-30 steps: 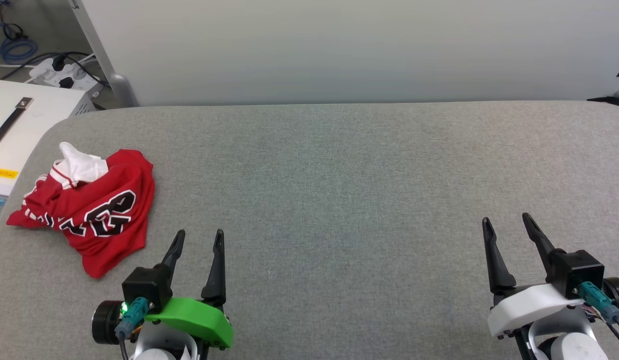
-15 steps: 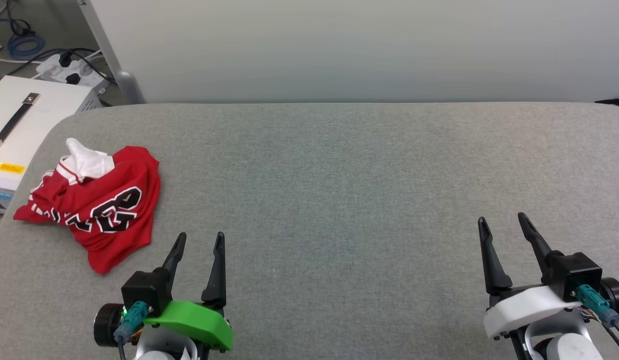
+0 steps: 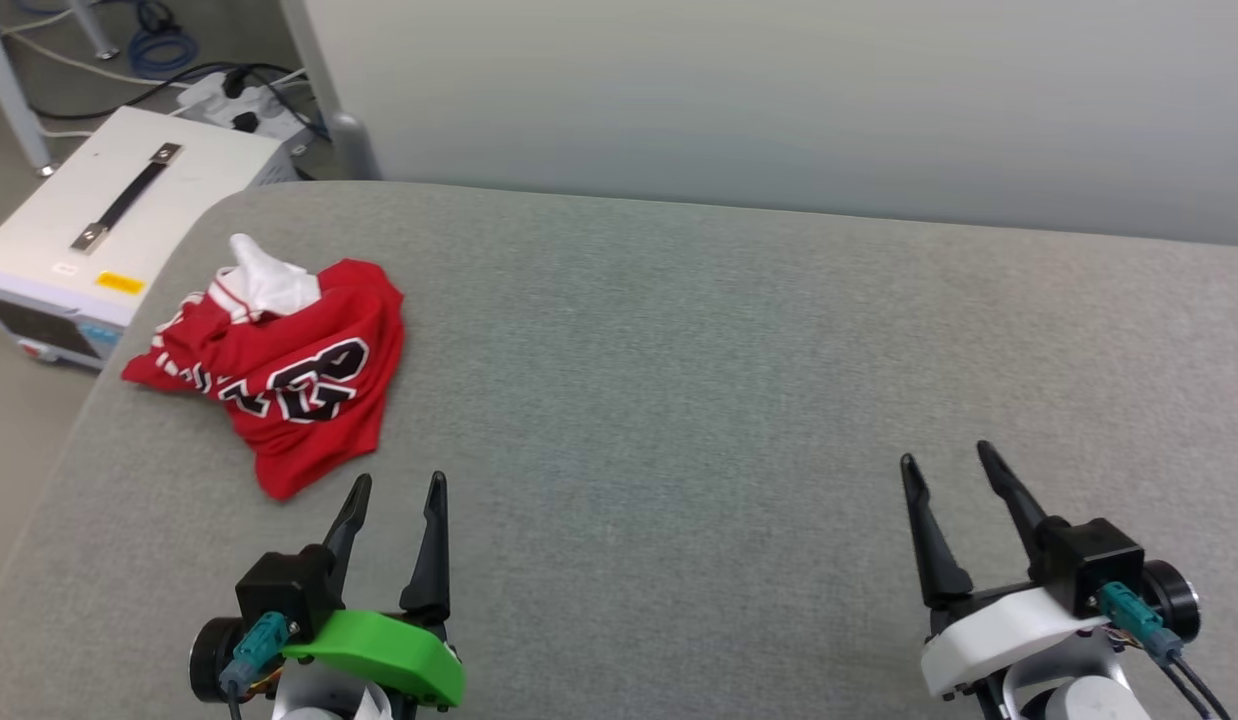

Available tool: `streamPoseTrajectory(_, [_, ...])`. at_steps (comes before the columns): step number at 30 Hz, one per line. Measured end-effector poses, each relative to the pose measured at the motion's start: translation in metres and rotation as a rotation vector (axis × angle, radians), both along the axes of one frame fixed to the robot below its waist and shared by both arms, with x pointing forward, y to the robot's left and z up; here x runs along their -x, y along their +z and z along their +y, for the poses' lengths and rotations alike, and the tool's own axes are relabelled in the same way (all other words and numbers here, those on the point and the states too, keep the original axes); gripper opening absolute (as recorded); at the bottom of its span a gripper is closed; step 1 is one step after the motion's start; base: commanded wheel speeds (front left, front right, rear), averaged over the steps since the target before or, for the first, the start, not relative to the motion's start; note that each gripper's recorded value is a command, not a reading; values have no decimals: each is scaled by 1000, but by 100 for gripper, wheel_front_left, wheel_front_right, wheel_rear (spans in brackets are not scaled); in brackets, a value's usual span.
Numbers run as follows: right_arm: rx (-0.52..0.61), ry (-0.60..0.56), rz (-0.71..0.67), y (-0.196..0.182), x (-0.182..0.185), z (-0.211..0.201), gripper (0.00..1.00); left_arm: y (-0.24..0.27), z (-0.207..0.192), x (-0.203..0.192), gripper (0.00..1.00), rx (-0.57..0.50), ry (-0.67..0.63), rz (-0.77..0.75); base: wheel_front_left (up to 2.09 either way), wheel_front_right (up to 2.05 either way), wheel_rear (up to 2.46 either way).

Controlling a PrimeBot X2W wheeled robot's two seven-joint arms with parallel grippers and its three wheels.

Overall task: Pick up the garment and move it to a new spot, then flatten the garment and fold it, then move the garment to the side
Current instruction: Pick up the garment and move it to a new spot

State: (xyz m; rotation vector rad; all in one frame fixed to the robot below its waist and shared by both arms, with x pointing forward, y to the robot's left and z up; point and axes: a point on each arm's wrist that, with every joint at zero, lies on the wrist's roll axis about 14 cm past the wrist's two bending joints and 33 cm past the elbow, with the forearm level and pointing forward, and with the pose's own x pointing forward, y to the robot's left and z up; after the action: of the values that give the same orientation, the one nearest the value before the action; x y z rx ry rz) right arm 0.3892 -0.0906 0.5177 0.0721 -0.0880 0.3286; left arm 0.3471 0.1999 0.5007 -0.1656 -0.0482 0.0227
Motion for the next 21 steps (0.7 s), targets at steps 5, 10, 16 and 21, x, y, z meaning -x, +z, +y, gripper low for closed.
streamPoseTrajectory(5, [-4, 79, 2, -2, -1, 27, 100, -3, 18, 15, 100, 6, 61, 4, 0, 0, 0])
streamPoseTrajectory(10, [-13, 173, -3, -2, -2, 60, 100, -5, 40, 38, 100, 16, 141, -1, 0, 0, 0])
streamPoseTrajectory(16, [-22, 248, -3, -2, -1, 86, 100, -6, 62, 57, 100, 26, 222, -7, 0, 0, 0])
streamPoseTrajectory(21, [-25, 285, -2, -2, 0, 99, 100, -7, 72, 68, 100, 28, 261, -5, 0, 0, 0])
